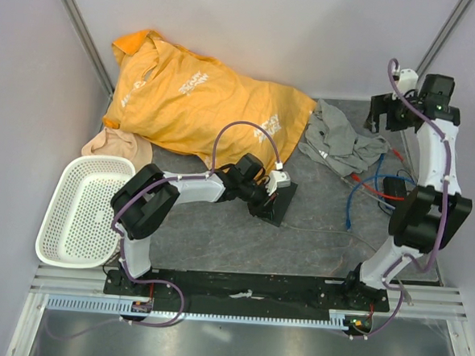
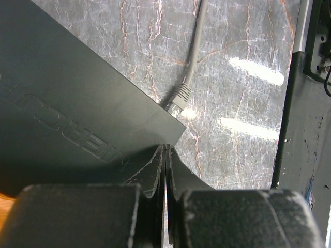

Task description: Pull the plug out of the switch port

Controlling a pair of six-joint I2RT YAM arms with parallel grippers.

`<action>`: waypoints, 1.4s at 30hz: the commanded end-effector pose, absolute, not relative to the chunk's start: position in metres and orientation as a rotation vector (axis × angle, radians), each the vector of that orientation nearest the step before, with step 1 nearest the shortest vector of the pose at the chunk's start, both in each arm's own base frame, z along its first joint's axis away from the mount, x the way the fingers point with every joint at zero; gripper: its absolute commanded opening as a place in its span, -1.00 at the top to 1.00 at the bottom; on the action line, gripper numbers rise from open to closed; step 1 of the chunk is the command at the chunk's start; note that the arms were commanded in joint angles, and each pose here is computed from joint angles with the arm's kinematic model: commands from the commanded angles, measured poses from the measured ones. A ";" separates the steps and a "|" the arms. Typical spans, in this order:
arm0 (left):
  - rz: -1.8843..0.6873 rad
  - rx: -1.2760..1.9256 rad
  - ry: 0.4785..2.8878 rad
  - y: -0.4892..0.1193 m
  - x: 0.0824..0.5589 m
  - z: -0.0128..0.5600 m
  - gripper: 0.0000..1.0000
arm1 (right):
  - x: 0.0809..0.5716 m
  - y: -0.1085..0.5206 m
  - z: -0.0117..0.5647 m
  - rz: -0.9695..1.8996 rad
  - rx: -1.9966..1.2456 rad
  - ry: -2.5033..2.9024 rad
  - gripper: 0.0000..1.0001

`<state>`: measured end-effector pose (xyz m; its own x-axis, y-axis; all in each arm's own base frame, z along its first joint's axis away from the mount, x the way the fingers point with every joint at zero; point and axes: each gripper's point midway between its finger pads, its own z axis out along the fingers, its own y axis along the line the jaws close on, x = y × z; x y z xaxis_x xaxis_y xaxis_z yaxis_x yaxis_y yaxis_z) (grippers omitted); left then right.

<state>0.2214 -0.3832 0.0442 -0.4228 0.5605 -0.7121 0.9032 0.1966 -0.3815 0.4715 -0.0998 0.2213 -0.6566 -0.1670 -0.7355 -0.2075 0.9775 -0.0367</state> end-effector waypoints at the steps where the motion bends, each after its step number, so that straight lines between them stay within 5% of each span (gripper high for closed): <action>1: -1.041 1.418 2.036 -0.381 0.223 0.046 0.97 | 0.431 0.008 0.248 0.592 -0.451 2.142 -0.96; 6: -1.040 1.428 2.050 -0.375 0.217 0.042 0.97 | 0.353 0.075 0.187 1.192 -0.529 2.248 -0.96; 15: -0.966 1.441 2.068 -0.363 0.218 0.028 0.97 | 0.246 0.123 0.113 1.570 -0.693 2.432 -0.61; 42: -0.904 1.439 2.106 -0.353 0.219 0.016 0.97 | 0.255 0.155 0.012 1.460 -0.736 2.704 -0.17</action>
<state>0.2221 -0.3736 0.0428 -0.3741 0.5752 -0.7274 0.9268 0.2048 -0.3148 0.2434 0.1549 0.0294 -0.8994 -0.3933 -0.1907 -0.3623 0.4270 0.8285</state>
